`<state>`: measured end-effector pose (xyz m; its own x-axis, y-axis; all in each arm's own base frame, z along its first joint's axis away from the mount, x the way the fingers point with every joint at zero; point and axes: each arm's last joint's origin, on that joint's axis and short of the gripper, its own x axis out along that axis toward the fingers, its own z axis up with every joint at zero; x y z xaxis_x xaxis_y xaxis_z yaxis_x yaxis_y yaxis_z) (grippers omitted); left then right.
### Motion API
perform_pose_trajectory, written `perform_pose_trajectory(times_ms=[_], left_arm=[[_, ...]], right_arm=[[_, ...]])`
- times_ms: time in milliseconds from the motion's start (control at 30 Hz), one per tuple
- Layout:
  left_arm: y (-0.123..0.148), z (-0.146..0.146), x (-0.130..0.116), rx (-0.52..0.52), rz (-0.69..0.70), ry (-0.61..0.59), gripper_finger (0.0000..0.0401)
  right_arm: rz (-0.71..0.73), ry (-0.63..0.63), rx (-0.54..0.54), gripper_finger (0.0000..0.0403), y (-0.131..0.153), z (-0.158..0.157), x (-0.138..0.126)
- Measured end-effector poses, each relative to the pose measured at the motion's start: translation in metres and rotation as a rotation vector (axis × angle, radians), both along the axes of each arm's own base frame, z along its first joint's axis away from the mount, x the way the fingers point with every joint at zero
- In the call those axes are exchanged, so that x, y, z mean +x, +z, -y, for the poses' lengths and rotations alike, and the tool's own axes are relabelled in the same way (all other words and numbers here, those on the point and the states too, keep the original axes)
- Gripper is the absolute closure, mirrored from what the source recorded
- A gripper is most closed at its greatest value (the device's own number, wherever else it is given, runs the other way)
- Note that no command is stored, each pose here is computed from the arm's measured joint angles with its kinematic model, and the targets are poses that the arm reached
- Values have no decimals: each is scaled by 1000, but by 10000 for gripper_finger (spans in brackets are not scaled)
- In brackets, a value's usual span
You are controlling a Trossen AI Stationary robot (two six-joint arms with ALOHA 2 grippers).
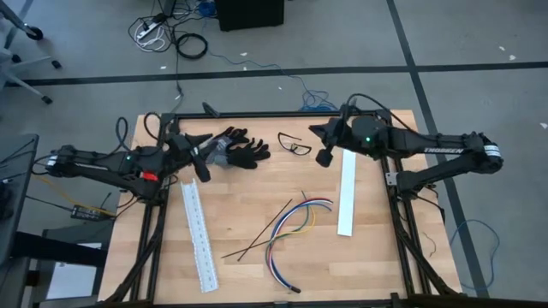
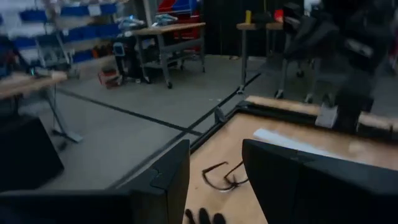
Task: Ziptie cables
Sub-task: Insert the top black zip tie pointed tail end through the slot to form a loop
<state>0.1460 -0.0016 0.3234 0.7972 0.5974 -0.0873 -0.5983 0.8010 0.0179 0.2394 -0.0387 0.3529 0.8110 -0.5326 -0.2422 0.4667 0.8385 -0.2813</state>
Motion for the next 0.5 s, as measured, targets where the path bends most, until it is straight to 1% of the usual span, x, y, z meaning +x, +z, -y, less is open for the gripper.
perform_pose_trajectory(times_ms=[67,100,200,267,400,433,500], left_arm=[[2,-1,0,1,-22,5,259],[1,-1,0,-1,-35,5,259],[-4,0,3,4,-79,3,259],[-8,0,7,6,-120,-6,258],[-19,2,19,16,-197,-17,258],[-23,3,22,7,-215,-19,258],[-31,4,26,-45,-250,-41,258]], right_arm=[[12,-4,-14,382,-1,4,8],[22,-10,4,379,-1,6,12],[15,-36,146,375,0,14,19],[-39,-31,184,374,-6,17,24],[-146,-1,190,375,-25,14,37],[-168,17,208,374,-29,11,39],[-231,35,250,374,-39,5,42]])
